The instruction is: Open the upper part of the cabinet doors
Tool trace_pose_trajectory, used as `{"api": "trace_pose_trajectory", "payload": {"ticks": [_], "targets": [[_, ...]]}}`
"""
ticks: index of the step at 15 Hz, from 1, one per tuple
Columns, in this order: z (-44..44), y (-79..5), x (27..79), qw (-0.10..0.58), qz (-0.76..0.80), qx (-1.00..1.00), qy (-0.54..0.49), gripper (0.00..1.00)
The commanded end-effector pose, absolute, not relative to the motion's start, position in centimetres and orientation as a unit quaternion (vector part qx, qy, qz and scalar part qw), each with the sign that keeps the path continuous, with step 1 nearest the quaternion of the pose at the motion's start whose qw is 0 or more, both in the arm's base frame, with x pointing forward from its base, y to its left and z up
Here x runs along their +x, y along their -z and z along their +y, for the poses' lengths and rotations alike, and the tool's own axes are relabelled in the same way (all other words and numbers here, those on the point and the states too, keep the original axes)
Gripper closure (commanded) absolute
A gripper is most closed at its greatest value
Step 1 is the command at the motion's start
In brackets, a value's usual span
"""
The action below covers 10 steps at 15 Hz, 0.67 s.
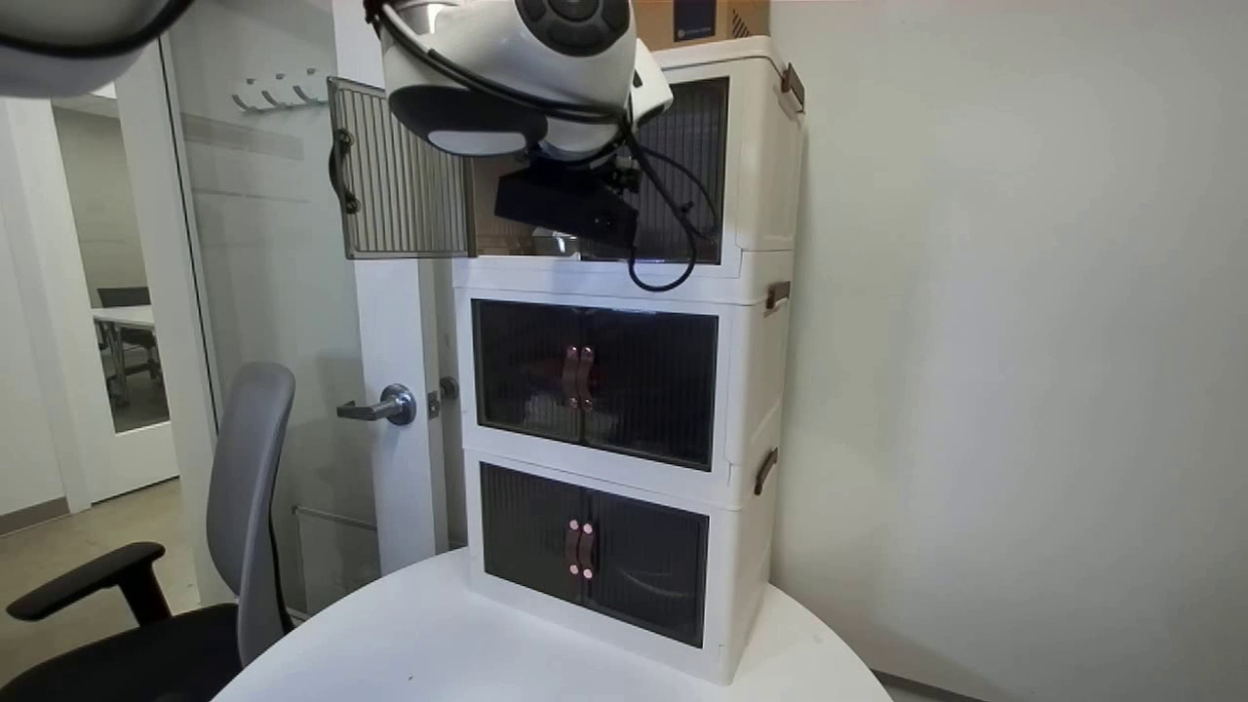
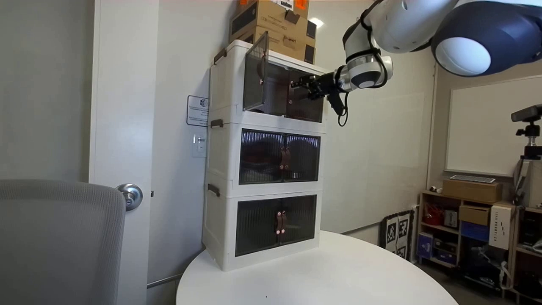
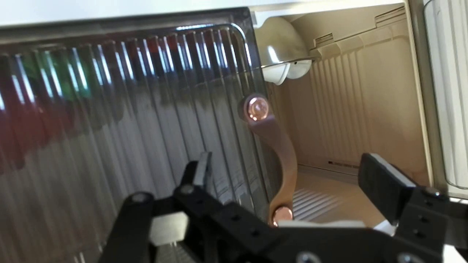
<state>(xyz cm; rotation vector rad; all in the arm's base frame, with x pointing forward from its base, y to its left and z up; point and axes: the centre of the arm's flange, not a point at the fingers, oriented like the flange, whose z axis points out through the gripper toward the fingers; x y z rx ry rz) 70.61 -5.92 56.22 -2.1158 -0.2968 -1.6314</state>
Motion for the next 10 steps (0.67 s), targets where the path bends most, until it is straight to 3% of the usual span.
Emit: {"api": "trace_pose_trajectory", "payload": {"ticks": [1, 10], "targets": [[-5.3, -56.1, 73.9, 0.229, -0.134, -0.753, 0.602, 0.00], [-3.2, -56.3, 75.7, 0.269, -0.139, -0.742, 0.599, 0.00]]}}
